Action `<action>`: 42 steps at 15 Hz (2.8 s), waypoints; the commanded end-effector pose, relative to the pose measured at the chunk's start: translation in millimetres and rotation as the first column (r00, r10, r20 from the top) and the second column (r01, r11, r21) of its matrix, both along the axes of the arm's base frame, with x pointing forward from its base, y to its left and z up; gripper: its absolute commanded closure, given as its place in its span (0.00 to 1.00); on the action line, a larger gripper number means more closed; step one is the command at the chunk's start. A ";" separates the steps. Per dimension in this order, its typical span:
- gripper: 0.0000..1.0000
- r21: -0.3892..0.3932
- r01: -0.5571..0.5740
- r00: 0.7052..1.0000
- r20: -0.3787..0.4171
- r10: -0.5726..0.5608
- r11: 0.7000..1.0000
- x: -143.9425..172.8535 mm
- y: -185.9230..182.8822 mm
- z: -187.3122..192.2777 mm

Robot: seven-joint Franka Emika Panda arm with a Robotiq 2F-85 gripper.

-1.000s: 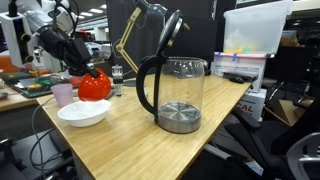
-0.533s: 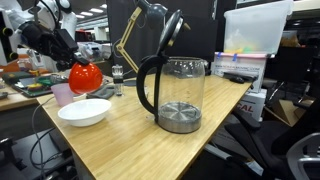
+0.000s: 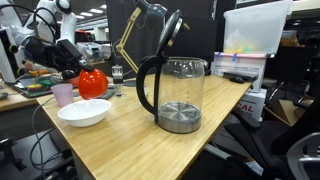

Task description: Pour the white contents out of the orange bowl and into the white bowl

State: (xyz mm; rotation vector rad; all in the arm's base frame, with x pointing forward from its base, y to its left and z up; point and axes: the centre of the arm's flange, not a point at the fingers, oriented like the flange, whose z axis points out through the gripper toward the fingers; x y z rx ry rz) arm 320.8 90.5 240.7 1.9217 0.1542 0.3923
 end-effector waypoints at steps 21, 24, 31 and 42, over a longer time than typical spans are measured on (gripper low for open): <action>0.92 -0.129 -0.066 0.997 0.035 0.071 0.989 -11.2 13.4 -30.4; 0.92 -0.133 -0.065 0.997 0.036 0.070 0.989 -11.7 13.2 -31.1; 0.92 -0.134 -0.065 0.997 0.036 0.070 0.989 -11.7 13.1 -31.0; 0.98 -0.290 -0.175 0.979 0.051 0.198 0.941 -38.9 40.0 -33.2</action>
